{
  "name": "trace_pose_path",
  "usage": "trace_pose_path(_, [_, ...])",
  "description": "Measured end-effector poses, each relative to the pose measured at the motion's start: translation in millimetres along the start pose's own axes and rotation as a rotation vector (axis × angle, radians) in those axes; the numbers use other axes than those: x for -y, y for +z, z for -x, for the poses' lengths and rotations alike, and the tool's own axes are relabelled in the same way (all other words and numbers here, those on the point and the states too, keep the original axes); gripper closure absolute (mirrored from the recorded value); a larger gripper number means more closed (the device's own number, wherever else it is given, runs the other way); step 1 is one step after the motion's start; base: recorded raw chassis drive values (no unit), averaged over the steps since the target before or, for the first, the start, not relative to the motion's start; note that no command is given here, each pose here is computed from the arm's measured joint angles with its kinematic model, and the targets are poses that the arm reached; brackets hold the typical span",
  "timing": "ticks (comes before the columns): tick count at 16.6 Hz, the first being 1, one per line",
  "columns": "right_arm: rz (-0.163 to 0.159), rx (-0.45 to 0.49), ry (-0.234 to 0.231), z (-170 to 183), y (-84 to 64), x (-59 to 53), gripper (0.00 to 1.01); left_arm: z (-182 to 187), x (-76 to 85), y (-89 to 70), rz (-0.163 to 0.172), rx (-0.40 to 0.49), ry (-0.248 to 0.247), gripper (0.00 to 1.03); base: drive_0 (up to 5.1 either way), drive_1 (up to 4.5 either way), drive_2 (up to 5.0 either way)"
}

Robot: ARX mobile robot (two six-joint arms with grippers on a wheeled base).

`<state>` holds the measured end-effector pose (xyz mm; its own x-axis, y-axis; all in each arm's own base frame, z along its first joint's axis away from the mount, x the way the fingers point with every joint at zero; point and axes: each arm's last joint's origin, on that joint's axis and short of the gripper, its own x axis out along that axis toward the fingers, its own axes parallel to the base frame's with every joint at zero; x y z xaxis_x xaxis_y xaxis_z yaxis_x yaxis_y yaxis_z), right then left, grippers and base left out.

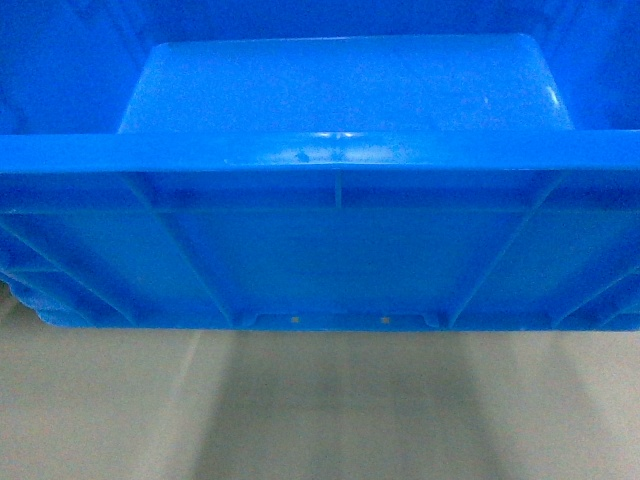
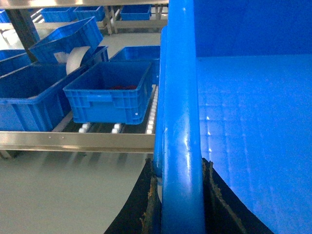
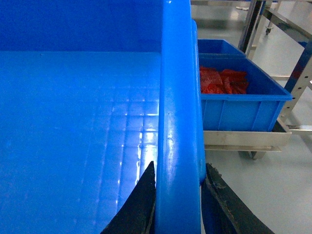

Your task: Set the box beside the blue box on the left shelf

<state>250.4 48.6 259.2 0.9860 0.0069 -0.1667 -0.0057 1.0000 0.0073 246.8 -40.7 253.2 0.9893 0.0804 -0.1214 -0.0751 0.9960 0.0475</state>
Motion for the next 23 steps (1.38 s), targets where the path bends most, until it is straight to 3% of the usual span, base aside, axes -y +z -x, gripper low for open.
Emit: trace_pose_path(23, [0.002, -0.003, 0.0, 0.0, -0.5, 0.0, 0.82, -0.1, 0.1, -0.8, -0.003, -0.003, 0.0, 0.87, 0.0, 0.0, 0.0])
